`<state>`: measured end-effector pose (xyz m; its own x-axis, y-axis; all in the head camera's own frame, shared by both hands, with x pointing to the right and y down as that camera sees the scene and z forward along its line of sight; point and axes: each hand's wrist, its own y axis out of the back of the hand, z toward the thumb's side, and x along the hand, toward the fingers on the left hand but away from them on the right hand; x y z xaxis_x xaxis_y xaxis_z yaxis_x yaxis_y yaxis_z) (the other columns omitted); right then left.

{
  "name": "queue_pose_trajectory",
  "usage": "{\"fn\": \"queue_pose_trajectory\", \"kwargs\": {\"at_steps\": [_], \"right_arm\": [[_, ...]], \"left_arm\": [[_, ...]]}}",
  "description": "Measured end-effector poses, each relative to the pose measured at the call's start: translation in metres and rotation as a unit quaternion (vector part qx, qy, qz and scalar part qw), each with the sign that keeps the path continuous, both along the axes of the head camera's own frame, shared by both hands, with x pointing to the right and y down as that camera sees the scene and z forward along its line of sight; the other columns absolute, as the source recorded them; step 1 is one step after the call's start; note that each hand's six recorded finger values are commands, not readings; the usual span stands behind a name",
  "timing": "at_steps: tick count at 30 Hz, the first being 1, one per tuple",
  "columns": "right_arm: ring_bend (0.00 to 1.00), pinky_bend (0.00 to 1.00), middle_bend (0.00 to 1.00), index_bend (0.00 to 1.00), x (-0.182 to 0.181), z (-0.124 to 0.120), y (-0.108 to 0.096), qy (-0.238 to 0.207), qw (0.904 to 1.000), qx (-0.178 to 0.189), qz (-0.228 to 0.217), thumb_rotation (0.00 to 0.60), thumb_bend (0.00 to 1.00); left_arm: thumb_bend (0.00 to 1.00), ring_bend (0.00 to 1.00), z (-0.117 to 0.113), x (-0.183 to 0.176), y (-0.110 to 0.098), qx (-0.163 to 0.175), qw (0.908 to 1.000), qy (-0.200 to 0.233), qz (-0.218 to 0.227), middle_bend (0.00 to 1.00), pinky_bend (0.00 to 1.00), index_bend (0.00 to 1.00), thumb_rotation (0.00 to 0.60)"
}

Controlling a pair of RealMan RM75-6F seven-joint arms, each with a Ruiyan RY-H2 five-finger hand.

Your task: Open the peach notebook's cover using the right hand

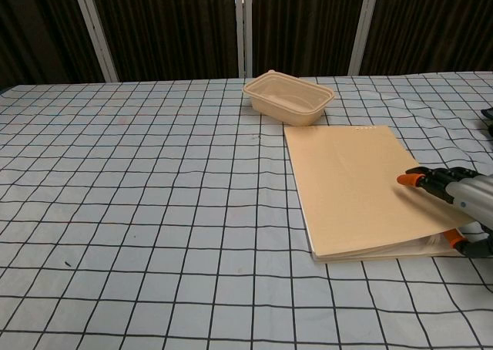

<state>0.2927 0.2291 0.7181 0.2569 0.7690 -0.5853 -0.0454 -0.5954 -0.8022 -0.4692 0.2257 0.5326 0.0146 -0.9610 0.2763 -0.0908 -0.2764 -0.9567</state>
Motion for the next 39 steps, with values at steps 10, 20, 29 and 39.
{"fn": "queue_pose_trajectory", "kwargs": {"at_steps": [10, 20, 29, 39], "right_arm": [[0.00, 0.04, 0.01, 0.06, -0.021, 0.017, -0.023, -0.023, 0.9992, -0.027, 0.015, 0.600, 0.60], [0.56, 0.69, 0.63, 0.68, -0.029, -0.007, -0.022, -0.069, 0.9972, 0.027, 0.000, 0.600, 0.69], [0.60, 0.72, 0.66, 0.72, -0.017, -0.050, 0.005, -0.101, 0.9935, 0.041, -0.032, 0.600, 0.70], [0.61, 0.74, 0.67, 0.72, 0.006, -0.080, 0.032, -0.109, 0.9931, 0.025, -0.035, 0.600, 0.69]], "left_arm": [[0.11, 0.00, 0.000, -0.001, -0.001, -0.001, 1.0000, 0.003, -0.003, 0.00, 0.00, 0.00, 0.600], [0.11, 0.00, -0.001, -0.002, -0.001, 0.001, 1.0000, 0.005, -0.004, 0.00, 0.00, 0.00, 0.600], [0.11, 0.00, -0.004, 0.001, 0.000, 0.005, 1.0000, 0.007, 0.000, 0.00, 0.00, 0.00, 0.600], [0.11, 0.00, -0.006, 0.002, 0.000, 0.008, 0.9999, 0.008, 0.000, 0.00, 0.00, 0.00, 0.600]]}}
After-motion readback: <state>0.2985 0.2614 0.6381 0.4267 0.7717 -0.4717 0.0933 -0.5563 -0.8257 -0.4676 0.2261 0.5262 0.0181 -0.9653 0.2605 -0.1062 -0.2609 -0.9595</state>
